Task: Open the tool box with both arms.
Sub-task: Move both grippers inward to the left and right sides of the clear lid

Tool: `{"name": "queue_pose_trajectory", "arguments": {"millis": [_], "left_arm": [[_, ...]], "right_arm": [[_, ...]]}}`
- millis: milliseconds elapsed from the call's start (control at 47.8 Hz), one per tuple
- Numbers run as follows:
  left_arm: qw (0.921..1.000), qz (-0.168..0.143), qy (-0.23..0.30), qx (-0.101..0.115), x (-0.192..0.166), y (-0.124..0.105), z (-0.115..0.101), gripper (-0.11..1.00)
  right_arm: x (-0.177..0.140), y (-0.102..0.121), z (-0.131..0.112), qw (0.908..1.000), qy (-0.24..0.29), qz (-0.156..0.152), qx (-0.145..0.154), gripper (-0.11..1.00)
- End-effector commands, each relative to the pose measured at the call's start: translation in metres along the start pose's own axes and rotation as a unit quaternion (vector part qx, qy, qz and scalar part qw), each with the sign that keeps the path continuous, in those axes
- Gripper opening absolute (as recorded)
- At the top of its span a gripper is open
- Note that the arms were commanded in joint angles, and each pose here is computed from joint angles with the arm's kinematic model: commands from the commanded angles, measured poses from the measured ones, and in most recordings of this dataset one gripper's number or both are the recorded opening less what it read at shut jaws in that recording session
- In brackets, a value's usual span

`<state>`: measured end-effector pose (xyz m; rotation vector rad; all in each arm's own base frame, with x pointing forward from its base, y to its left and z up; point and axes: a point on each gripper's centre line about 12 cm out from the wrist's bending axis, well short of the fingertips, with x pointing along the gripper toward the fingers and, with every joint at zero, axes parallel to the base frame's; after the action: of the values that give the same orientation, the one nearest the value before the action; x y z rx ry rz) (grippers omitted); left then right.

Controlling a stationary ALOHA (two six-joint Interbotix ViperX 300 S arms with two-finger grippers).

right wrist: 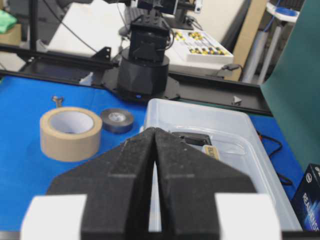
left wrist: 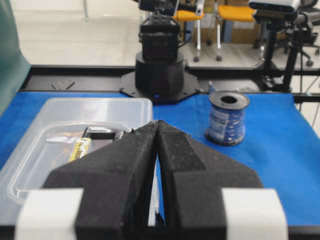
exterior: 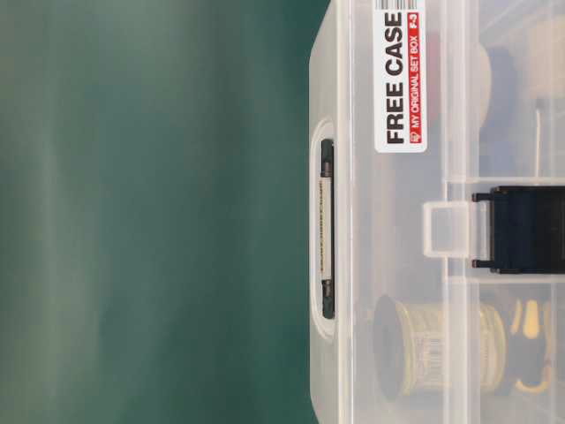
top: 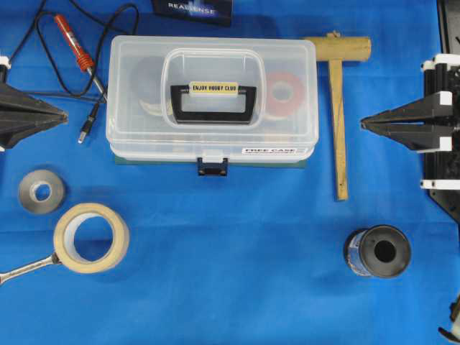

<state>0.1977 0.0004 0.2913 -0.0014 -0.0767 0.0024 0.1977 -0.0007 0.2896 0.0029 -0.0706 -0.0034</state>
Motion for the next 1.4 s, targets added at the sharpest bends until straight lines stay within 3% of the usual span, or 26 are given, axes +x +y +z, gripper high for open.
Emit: {"name": "queue_pose_trajectory", "arguments": {"millis": [0, 209, 460, 523, 585, 732, 815, 899, 1045, 1380], "left_arm": [[0.9999, 0.007, 0.009, -0.011, 0.002, 0.002, 0.004, 0.0], [0.9966, 0.035, 0.075, -0.01, -0.002, 0.013, -0.01, 0.0], [0.98, 0.101, 0.17, -0.019, -0.012, 0.039, -0.035, 0.0], [0.9756, 0.114, 0.187, -0.022, -0.014, 0.043, -0.04, 0.02], [0.9716, 0.122, 0.201, -0.025, -0.017, 0.046, -0.046, 0.13], [0.9621, 0.126, 0.24, -0.027, -0.021, 0.048, -0.063, 0.59], [0.9585, 0.125, 0.255, -0.024, -0.021, 0.048, -0.071, 0.81], [0.9557, 0.123, 0.266, -0.021, -0.02, 0.048, -0.076, 0.92], [0.9532, 0.124, 0.275, -0.022, -0.014, 0.05, -0.084, 0.92], [0.9559, 0.123, 0.266, -0.018, 0.011, 0.056, -0.098, 0.92]], "right_arm": [[0.004, -0.002, 0.01, 0.9999, -0.01, -0.004, 0.0, 0.0], [0.007, -0.015, -0.003, 0.9953, 0.087, -0.039, 0.016, 0.0], [0.006, -0.03, -0.025, 0.9815, 0.173, -0.075, 0.034, 0.01], [0.007, -0.035, -0.033, 0.9764, 0.192, -0.089, 0.043, 0.12], [0.008, -0.041, -0.044, 0.9685, 0.22, -0.104, 0.052, 0.3], [0.009, -0.055, -0.07, 0.9474, 0.284, -0.133, 0.064, 0.75], [0.011, -0.061, -0.079, 0.9384, 0.307, -0.144, 0.069, 0.87], [0.013, -0.066, -0.086, 0.932, 0.321, -0.152, 0.071, 0.87], [0.017, -0.068, -0.093, 0.9275, 0.334, -0.153, 0.072, 0.88], [0.033, -0.073, -0.096, 0.9332, 0.317, -0.154, 0.07, 0.88]]}}
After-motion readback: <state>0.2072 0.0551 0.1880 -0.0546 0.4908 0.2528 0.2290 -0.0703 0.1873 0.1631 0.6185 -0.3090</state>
